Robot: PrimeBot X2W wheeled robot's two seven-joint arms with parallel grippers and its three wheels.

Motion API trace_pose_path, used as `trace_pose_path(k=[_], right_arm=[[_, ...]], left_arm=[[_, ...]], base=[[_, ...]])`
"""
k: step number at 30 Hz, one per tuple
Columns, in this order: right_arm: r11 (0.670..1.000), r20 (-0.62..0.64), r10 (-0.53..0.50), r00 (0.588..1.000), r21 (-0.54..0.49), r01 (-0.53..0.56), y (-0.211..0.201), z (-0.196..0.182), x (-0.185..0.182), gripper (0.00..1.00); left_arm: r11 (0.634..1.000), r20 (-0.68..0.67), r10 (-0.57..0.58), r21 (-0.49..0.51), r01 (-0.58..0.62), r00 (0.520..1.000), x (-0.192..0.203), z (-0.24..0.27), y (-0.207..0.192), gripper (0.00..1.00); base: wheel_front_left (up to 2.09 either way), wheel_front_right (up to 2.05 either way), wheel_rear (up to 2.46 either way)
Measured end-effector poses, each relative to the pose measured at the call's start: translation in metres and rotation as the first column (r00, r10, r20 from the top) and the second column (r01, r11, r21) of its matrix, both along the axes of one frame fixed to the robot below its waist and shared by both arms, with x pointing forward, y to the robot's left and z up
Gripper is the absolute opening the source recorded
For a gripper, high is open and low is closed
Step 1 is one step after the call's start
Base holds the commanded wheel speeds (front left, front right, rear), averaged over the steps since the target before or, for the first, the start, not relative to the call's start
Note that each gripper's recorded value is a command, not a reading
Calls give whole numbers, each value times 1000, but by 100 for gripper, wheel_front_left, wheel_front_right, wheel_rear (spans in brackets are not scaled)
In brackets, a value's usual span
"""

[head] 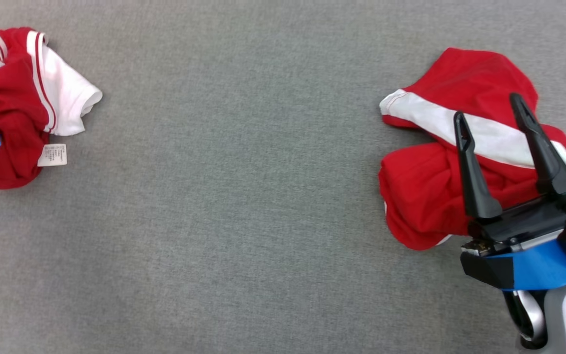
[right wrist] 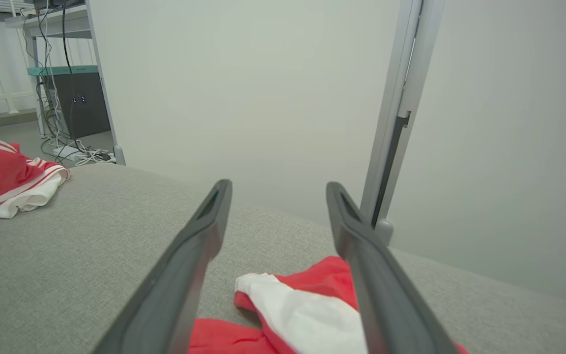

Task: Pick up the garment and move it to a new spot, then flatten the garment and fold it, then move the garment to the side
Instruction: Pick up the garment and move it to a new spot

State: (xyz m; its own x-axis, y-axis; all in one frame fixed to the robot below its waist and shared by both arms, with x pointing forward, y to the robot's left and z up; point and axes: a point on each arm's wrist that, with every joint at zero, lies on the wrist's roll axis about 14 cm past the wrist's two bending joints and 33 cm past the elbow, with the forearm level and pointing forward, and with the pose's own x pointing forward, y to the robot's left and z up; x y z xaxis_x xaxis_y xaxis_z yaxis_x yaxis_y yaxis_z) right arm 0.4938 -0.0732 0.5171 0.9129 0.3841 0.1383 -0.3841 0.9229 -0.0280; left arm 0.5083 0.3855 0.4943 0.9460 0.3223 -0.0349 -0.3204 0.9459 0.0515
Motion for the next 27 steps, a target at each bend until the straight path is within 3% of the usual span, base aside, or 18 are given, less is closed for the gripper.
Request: trace_pose_path(k=[5,12,19,27], right_arm=[[999,21,-40,999,26,40,-12,9,-8,100],[990,34,-136,990,46,134,-44,17,-23,100],[970,36,-239,970,47,238,-81,22,-45,100],[944,15,-324,946,69,323,-111,21,-70,100]], left_arm=[[992,111,-125,28,123,986,25,35,-47,100],[949,191,-313,38,312,930,41,52,-133,100],[906,210,-415,0,424,885,26,43,-192,100],[892,207,-429,-55,449,879,-10,29,-213,100]], base=[[0,0,0],[0,0,0],[0,0,0],[0,0,0]])
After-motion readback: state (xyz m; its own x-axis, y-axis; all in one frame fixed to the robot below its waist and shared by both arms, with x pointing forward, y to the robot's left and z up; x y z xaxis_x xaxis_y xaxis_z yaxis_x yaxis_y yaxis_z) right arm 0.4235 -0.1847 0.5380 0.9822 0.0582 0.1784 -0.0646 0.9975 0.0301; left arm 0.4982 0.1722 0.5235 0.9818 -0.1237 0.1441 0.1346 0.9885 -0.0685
